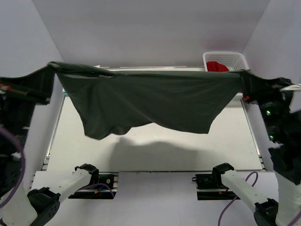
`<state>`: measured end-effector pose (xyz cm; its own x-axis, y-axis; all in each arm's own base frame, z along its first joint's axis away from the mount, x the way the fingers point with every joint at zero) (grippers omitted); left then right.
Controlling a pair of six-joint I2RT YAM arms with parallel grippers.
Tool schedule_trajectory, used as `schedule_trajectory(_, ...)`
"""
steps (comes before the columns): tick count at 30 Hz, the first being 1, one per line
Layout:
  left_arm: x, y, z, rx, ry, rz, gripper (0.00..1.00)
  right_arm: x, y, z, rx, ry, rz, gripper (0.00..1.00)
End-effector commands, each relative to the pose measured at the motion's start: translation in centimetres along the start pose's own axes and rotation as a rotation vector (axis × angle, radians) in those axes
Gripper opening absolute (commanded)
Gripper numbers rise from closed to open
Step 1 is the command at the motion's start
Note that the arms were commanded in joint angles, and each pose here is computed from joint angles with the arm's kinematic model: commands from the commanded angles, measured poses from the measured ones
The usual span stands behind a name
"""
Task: Fold and stack the t-shirts
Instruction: Flatten out the tshirt
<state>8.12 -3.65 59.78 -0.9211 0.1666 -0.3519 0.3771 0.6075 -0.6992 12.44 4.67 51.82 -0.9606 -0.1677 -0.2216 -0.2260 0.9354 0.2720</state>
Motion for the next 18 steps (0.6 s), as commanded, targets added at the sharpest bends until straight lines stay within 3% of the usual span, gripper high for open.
schedule_trajectory(1,2.0,-1.9,-2.4,-0.041,-0.046,0.091,0.0,2.7,0.2,-3.1,0.041,-0.084,-0.04,0.0)
schedule_trajectory(5,2.3,-2.4,-2.7,-0.055,-0.044,0.127,0.0,3.6,0.3,-3.7,0.042,-0.1,-0.051,0.0)
schedule_trajectory(11,-4.0,0.2,1.5,-0.096,0.05,-0.011,0.0,0.1,0.0,-1.3,0.052,-0.037,-0.003,0.0)
schedule_trajectory(12,-6.5,1.4,3.5,-0.11,0.1,-0.066,0.0,-1.5,-0.3,-0.3,0.058,-0.014,0.041,0.0)
schedule_trajectory(16,-12.2,6.8,8.0,-0.21,0.11,-0.328,0.0,-6.4,-1.0,4.8,0.075,0.1,0.107,0.0)
schedule_trajectory(17,-14.7,9.5,10.9,-0.242,0.151,-0.435,0.0,-8.5,-1.7,8.9,0.099,0.206,0.138,0.0)
schedule_trajectory(18,-16.0,11.0,12.6,-0.266,0.181,-0.485,0.0,-9.6,-1.9,10.0,0.098,0.215,0.155,0.0)
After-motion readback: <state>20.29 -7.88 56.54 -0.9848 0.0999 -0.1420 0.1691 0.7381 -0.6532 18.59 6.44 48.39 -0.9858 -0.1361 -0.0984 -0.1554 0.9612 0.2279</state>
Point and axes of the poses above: each gripper's point midway between its finger pads, its own x axis back along the fingers, its own y axis along the line the jaws close on, z = x × y, the point moved 8 cm from there along x, back along the fingers, and after that the axes turned 11 degrees about x, right-handed, at the moved point
